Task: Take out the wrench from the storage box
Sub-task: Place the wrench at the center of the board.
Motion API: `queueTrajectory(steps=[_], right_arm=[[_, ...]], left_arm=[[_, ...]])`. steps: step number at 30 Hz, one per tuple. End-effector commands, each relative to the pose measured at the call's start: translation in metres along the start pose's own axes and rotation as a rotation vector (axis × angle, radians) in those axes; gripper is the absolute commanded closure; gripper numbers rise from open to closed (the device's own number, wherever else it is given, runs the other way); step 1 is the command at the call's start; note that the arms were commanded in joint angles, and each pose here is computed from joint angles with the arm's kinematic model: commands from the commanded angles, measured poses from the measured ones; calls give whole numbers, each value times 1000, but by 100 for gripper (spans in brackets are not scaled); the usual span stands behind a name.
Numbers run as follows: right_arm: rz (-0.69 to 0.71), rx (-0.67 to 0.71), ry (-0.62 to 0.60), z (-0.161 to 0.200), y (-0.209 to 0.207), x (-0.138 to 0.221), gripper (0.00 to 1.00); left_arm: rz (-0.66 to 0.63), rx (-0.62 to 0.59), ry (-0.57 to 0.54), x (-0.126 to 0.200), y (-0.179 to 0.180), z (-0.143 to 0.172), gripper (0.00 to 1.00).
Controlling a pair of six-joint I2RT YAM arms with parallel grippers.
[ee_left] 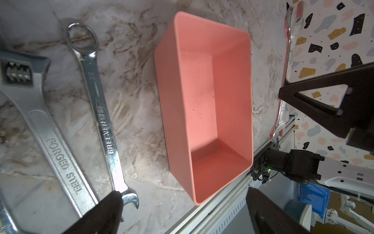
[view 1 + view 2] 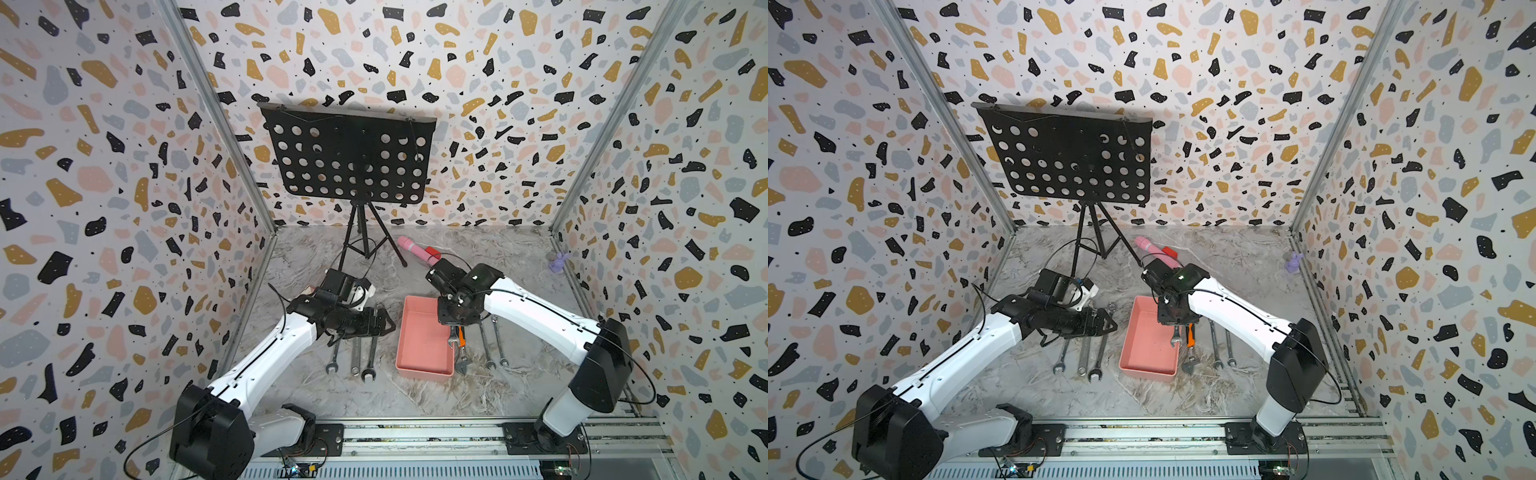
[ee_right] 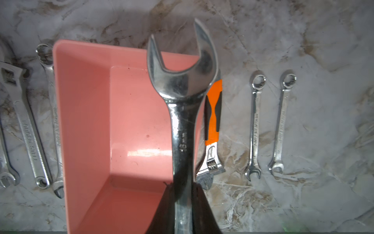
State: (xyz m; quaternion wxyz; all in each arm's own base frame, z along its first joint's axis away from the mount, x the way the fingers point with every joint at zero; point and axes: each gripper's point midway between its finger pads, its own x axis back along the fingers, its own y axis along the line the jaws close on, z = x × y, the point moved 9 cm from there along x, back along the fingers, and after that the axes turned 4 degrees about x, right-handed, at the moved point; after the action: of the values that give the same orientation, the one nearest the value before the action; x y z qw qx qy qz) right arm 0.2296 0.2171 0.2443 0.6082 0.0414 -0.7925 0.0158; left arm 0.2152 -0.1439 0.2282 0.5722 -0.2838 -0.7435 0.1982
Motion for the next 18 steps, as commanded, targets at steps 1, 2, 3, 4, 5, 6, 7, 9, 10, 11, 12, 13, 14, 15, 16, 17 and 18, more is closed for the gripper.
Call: queueTrajectory(steps=[1,2,3,4,5,6,7,9,10,11,12,13,14,15,16,17,18], right_arm=[[36,45,28,7,-30,4,100],[27,56,30,7,-39,2,100],[28,56,34,8,-48,1,100],[18,63,38,8,-55,0,100],[11,73,46,9,-62,-3,100],[13,81,51,9,-69,-6,100],[17,83,59,10,-76,-10,100],[13,76,77,13,-91,-23,100],[13,60,85,14,-98,-30,100],[5,42,92,15,-105,-36,100],[25,32,102,17,-112,-42,100],[38,29,109,18,-117,-47,100],[43,21,117,19,-121,-51,100],[32,11,116,19,-124,-54,100],[15,3,113,19,-125,-55,100],[-1,-1,103,18,-124,-56,99],[-15,0,99,17,-123,-57,98]], left_arm=[[39,-33,-43,0,-22,-12,2],[40,-43,-42,-1,-27,-13,2],[40,-50,-39,-2,-30,-13,2],[38,-51,-37,-4,-31,-14,2],[38,-53,-35,-5,-32,-14,2],[39,-54,-33,-6,-33,-14,2],[41,-55,-31,-7,-34,-14,2],[43,-58,-28,-8,-36,-15,2],[43,-59,-28,-8,-37,-15,2],[42,-60,-31,-8,-37,-16,2],[44,-60,-30,-8,-37,-16,2],[45,-61,-31,-8,-38,-17,2],[45,-62,-31,-8,-38,-17,2],[45,-63,-31,-8,-38,-17,2],[43,-62,-29,-8,-37,-17,2],[39,-63,-29,-9,-37,-17,2],[38,-65,-27,-9,-36,-16,2]])
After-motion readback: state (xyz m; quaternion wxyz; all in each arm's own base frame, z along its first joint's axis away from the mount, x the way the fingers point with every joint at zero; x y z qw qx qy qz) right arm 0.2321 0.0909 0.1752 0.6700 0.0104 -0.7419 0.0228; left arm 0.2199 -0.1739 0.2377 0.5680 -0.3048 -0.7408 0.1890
